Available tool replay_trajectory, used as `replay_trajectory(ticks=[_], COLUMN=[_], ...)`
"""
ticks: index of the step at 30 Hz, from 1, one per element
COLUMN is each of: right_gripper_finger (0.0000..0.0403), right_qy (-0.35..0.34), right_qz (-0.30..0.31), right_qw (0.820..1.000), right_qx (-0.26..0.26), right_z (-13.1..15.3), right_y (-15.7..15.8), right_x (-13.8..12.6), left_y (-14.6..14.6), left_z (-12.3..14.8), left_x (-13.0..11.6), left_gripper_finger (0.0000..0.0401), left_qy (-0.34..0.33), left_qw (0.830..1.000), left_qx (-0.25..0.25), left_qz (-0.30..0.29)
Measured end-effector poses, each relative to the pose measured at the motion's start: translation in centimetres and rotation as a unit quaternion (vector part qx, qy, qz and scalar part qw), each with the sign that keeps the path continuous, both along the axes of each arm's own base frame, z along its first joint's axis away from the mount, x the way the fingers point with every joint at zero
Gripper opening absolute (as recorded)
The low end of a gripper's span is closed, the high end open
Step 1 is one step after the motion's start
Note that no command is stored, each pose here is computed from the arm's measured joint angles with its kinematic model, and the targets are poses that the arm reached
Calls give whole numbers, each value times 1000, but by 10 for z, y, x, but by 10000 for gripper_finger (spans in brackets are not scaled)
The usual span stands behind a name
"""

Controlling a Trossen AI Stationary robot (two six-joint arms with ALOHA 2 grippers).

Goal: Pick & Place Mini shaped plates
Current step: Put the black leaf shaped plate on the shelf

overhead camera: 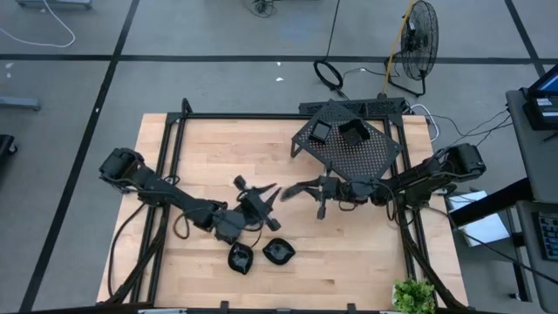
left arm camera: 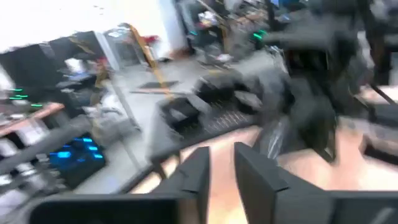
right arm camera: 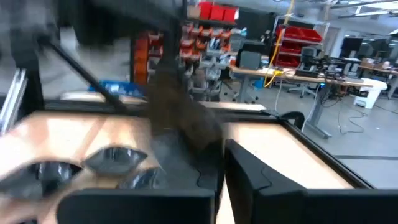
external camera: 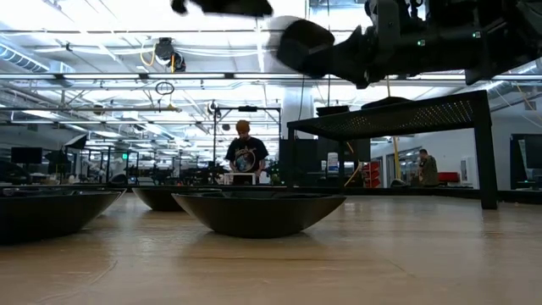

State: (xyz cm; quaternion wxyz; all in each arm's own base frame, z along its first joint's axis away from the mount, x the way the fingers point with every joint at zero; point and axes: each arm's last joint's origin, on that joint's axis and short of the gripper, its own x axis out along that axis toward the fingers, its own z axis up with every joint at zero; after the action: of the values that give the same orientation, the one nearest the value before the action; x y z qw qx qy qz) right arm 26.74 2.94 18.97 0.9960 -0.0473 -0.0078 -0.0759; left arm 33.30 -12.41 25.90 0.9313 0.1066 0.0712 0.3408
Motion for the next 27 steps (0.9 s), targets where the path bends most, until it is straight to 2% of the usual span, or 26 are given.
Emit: replay_trajectory(ticks=[5, 8, 11, 16, 22, 27], right_gripper_finger=[2, 2, 1, 3, 2, 1], right_qy=[14, 24, 40, 74, 120, 130], right_qz=[0, -35, -82, -158, -249, -247], right_qw=[1000, 999, 996, 982, 957, 954], right_qx=[-12, 2, 14, 68, 92, 110], right_z=[16, 32, 47, 58, 51, 50], right_y=[-1, -4, -6, -13, -22, -24], right_x=[-11, -27, -50, -92, -130, -144], left_y=[-21, -29, -35, -38, -30, -20], left_z=[19, 20, 15, 1, -14, -21], left_x=[-7, -13, -19, -26, -28, -26], left_gripper_finger=[168, 210, 236, 247, 233, 212], left_qy=[-6, 7, 13, 18, 22, 36], left_qw=[998, 997, 995, 994, 997, 996], left_qx=[15, 32, 37, 31, -13, -49], left_qz=[58, 71, 93, 99, 78, 67])
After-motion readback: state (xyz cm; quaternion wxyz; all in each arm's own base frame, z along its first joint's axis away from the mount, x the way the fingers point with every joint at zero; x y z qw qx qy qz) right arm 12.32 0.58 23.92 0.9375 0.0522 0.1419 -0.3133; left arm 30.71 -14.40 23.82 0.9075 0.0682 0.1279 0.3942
